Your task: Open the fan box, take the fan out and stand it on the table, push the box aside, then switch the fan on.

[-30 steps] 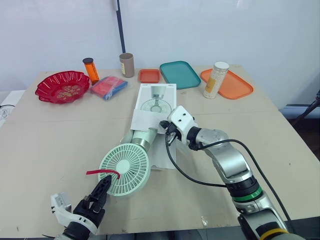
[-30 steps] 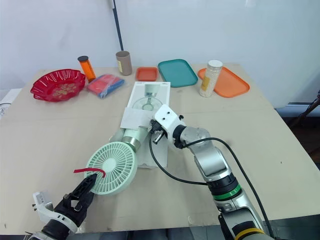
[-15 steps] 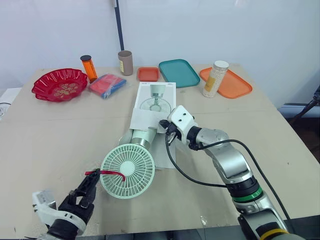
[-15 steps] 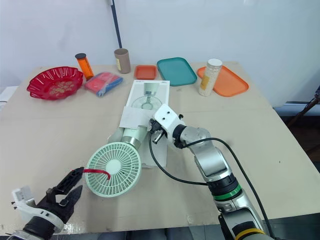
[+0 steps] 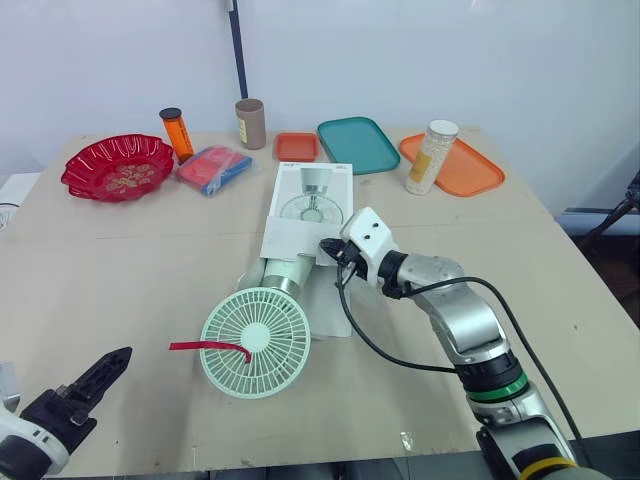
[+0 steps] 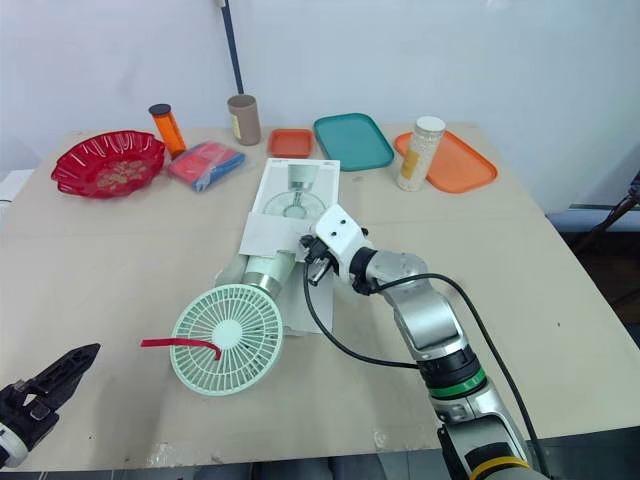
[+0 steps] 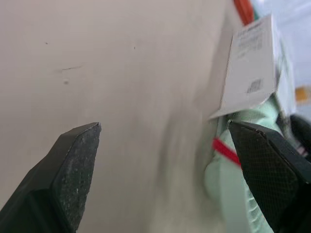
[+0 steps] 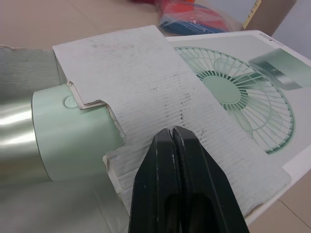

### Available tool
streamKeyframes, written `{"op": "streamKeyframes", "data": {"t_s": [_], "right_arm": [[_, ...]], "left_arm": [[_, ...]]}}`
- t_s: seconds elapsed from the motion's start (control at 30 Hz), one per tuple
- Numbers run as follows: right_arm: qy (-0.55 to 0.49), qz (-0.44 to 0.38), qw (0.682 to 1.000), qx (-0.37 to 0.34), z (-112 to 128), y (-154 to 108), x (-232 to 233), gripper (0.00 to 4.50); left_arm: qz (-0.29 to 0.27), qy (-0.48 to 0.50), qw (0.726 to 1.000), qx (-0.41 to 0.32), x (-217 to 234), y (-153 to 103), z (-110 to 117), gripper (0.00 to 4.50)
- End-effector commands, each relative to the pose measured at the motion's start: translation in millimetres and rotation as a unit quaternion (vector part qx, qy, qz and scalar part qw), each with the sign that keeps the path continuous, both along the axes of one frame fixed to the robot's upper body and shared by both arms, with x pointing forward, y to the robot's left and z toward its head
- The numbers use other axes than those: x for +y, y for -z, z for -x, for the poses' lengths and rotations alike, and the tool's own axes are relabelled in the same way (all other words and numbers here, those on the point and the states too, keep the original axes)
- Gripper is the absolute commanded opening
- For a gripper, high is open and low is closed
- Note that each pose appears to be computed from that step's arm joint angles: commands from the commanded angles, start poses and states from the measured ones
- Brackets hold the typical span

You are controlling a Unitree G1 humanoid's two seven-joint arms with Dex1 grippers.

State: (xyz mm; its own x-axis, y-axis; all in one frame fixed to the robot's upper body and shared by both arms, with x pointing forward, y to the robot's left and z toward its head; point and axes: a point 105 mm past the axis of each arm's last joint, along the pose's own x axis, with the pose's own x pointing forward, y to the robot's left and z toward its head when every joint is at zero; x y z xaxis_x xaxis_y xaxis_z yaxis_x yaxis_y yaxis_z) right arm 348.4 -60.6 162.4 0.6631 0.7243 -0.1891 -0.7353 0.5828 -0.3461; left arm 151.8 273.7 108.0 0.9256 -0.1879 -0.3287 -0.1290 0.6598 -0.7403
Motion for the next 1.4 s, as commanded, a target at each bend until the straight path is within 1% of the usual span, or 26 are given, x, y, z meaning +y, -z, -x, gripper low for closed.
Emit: {"op": "streamKeyframes", "data": {"t_s": [0.03, 0.23, 0.37, 0.4, 0.43, 0.47, 0.5, 0.53, 0.57, 0.67, 0.7, 0.73, 0.77, 0.8, 1.0, 1.17, 1.27, 1.33, 1.4], "right_arm": [[-0.026, -0.02, 0.999, 0.01, 9, -11, -1, 0.0], [-0.056, -0.038, 0.998, 0.009, 20, -28, -5, 0.0], [-0.086, -0.054, 0.995, 0.012, 31, -40, -6, 0.0], [-0.097, -0.055, 0.994, 0.013, 35, -43, -6, 0.0], [-0.115, -0.062, 0.991, 0.021, 41, -48, -8, 0.0], [-0.134, -0.066, 0.988, 0.029, 48, -53, -11, 0.54], [-0.155, -0.065, 0.985, 0.039, 56, -57, -14, 0.64], [-0.173, -0.061, 0.982, 0.047, 63, -60, -18, 1.21], [-0.186, -0.056, 0.979, 0.055, 68, -62, -22, 1.59], [-0.223, -0.032, 0.972, 0.074, 81, -64, -33, 3.04], [-0.234, -0.02, 0.968, 0.082, 85, -64, -38, 3.36], [-0.245, -0.006, 0.965, 0.091, 88, -63, -43, 3.59], [-0.253, 0.003, 0.962, 0.099, 91, -62, -47, 4.07], [-0.26, 0.01, 0.96, 0.107, 94, -62, -50, 4.4], [-0.303, 0.033, 0.945, 0.117, 111, -70, -59, 4.4], [-0.3, 0.046, 0.948, 0.097, 106, -73, -58, 4.4], [-0.307, 0.072, 0.945, 0.088, 108, -69, -60, 4.4], [-0.308, 0.081, 0.944, 0.088, 109, -67, -63, 4.4], [-0.308, 0.082, 0.944, 0.089, 108, -66, -64, 4.4]], "left_arm": [[-0.045, 0.038, 0.998, -0.009, 10, -1, -3, 4.44], [-0.084, 0.1, 0.991, -0.006, 16, 9, -7, 4.44], [-0.109, 0.132, 0.985, -0.007, 18, 11, -9, 4.44], [-0.109, 0.132, 0.985, -0.008, 21, 11, -11, 4.44], [-0.123, 0.143, 0.982, -0.007, 22, 13, -12, 4.44], [-0.125, 0.146, 0.981, -0.007, 23, 13, -14, 4.5], [-0.13, 0.155, 0.979, -0.008, 24, 12, -16, 4.5], [-0.132, 0.161, 0.978, -0.008, 24, 13, -17, 4.5], [-0.134, 0.165, 0.977, -0.009, 24, 12, -18, 4.5], [-0.141, 0.176, 0.974, -0.011, 25, 12, -21, 4.5], [-0.142, 0.179, 0.973, -0.012, 26, 12, -23, 4.5], [-0.146, 0.186, 0.972, -0.013, 26, 12, -24, 4.5], [-0.149, 0.192, 0.97, -0.015, 24, 12, -26, 4.5], [-0.152, 0.199, 0.968, -0.016, 23, 12, -27, 4.5], [-0.183, 0.252, 0.95, -0.029, 7, 12, -32, 4.5], [-0.2, 0.273, 0.94, -0.037, 1, 15, -38, 4.5], [-0.234, 0.3, 0.924, -0.043, -1, 16, -40, 4.5], [-0.304, 0.332, 0.891, -0.066, 1, 12, -47, 4.5], [-0.391, 0.363, 0.84, -0.099, 1, 10, -57, 4.5]]}}
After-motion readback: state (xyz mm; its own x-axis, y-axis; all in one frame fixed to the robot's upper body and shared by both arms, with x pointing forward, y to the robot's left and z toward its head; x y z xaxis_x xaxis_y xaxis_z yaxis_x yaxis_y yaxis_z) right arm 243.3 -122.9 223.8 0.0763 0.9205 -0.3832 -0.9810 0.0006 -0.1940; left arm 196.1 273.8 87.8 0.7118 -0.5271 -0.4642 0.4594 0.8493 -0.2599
